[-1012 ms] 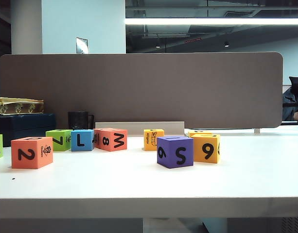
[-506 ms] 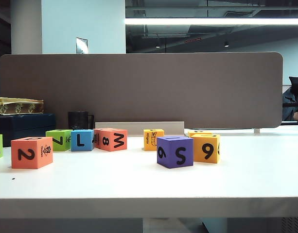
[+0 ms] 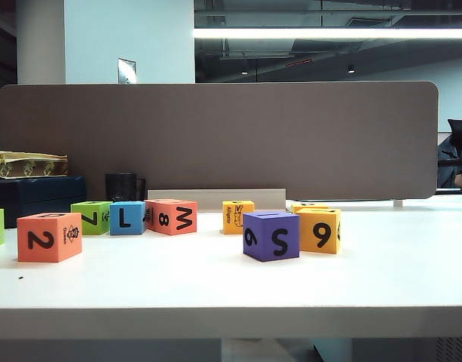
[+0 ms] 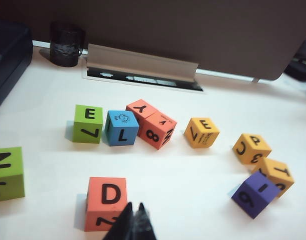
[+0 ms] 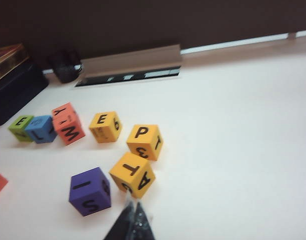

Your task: Select the appropriate blocks from the scattered letter blocks on the table and arrange them in a row to spell out "DEEP".

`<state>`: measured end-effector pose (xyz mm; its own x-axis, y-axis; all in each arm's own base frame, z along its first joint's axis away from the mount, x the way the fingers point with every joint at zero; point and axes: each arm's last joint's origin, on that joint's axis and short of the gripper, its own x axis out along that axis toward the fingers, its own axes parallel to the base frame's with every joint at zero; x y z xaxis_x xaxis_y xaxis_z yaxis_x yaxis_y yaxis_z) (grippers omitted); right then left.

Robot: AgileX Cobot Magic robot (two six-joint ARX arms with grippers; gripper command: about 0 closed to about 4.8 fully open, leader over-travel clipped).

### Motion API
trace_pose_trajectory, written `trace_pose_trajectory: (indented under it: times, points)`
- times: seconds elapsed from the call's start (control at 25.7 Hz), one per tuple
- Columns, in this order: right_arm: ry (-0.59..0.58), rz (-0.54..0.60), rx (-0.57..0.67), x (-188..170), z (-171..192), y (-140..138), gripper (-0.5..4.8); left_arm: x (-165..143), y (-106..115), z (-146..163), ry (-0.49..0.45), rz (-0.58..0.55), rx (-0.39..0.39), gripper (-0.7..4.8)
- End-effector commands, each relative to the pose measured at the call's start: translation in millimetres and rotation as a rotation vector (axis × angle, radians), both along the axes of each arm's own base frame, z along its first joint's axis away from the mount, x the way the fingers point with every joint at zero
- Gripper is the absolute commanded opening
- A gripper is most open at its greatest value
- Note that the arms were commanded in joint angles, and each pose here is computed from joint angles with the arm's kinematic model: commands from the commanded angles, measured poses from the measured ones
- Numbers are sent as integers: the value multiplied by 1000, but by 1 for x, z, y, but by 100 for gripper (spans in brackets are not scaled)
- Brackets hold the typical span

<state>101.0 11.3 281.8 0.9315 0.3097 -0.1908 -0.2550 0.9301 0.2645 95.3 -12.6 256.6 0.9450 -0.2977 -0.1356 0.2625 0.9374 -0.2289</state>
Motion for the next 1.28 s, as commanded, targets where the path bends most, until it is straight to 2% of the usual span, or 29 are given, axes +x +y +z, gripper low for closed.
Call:
trace_pose_trajectory:
  times: [0.04,0.31,0.55,0.9,0.97,1.01,1.09,1.28]
  points:
    - [17,46,8,11,14,2,-2,7,-1,12,7,-12,36,-5]
    - [90,138,2,39,35,12,-2,36,-2,37,65,-23,96,-5]
    - [132,233,-64,56,42,30,-2,64,-4,48,153,-26,101,-5]
    - [287,341,-139,84,41,63,-2,101,-6,49,244,-29,101,-5]
    - [334,369,-154,92,41,73,-2,105,-6,52,228,-30,99,-5]
    - [353,387,-161,97,43,79,-2,107,-6,58,165,-27,97,-5]
    - [370,416,-171,104,48,88,-2,108,-6,65,97,-21,76,-5]
    - [362,461,-203,112,59,102,-2,108,-7,68,69,-41,59,-5]
